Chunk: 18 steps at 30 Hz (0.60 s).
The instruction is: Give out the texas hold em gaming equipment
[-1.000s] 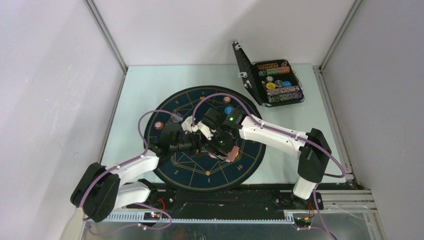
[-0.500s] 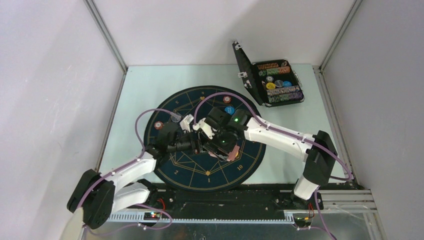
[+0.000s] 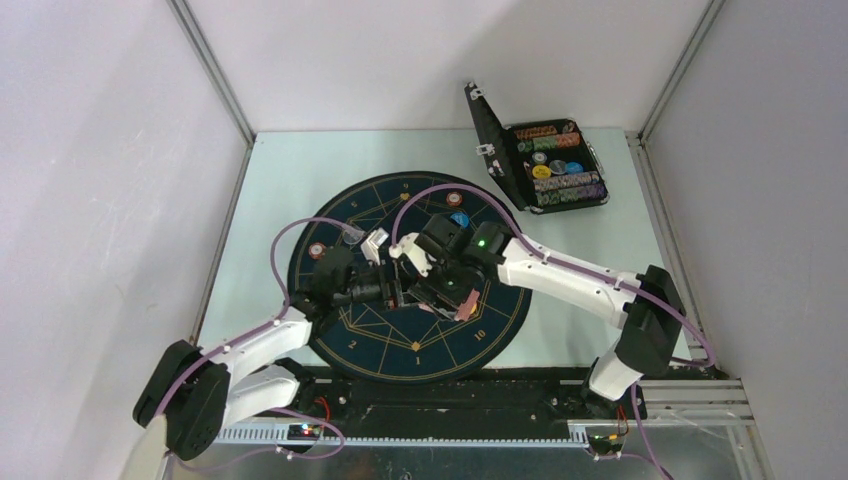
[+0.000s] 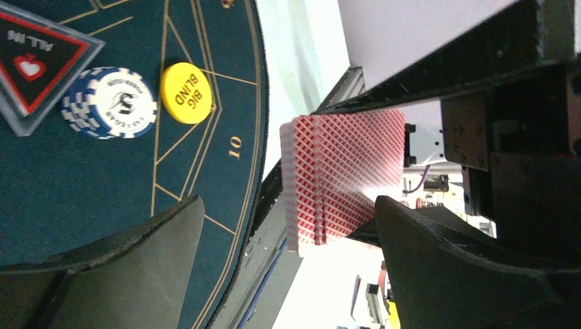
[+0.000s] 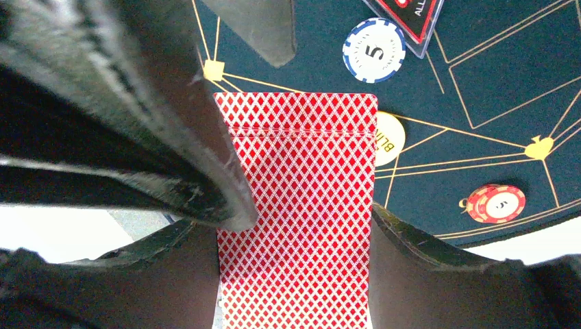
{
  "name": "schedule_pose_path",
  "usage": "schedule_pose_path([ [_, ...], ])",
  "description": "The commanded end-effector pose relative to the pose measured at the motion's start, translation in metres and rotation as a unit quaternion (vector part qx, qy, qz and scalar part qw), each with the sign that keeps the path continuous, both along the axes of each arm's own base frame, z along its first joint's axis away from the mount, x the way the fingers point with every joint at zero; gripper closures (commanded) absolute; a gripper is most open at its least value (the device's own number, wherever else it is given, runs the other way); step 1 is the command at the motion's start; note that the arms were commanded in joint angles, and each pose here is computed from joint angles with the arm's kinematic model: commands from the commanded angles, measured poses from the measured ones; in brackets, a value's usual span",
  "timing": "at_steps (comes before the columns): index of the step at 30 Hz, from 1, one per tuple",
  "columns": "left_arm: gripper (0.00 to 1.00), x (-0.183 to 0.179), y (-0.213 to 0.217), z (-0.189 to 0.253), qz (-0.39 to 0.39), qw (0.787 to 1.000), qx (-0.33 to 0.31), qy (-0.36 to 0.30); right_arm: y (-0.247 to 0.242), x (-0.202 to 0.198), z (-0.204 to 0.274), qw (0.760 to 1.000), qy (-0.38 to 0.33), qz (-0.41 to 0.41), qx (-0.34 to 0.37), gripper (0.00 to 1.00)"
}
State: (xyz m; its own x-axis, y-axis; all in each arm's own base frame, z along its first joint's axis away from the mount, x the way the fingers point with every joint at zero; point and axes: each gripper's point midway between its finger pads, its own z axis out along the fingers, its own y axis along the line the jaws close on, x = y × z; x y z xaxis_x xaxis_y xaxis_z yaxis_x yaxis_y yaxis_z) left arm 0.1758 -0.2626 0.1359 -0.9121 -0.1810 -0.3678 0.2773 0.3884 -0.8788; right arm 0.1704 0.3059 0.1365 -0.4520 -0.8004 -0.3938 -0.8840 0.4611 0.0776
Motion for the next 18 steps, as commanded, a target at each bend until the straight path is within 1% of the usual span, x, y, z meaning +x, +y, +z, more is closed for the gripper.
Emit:
schedule_pose_path([
  [1,0.01,-0.011,-0.010,0.036,-0.055,0.994,-0.061,-0.071,0.009,0.008,0.014,0.999,-0.028,-0.009,0.041,1.00],
  [7,0.04,-0.012,-0.009,0.032,-0.056,0.995,-0.051,-0.071,0.013,0.009,0.020,0.998,-0.034,-0.010,0.058,1.00],
  [11,0.07,-0.012,-0.010,0.028,-0.059,0.995,-0.048,-0.066,0.018,0.008,0.027,0.996,-0.040,-0.005,0.082,1.00],
  [18,0.08,-0.011,-0.012,0.033,-0.060,0.994,-0.054,-0.069,0.024,0.008,0.035,0.993,-0.057,-0.003,0.107,1.00],
])
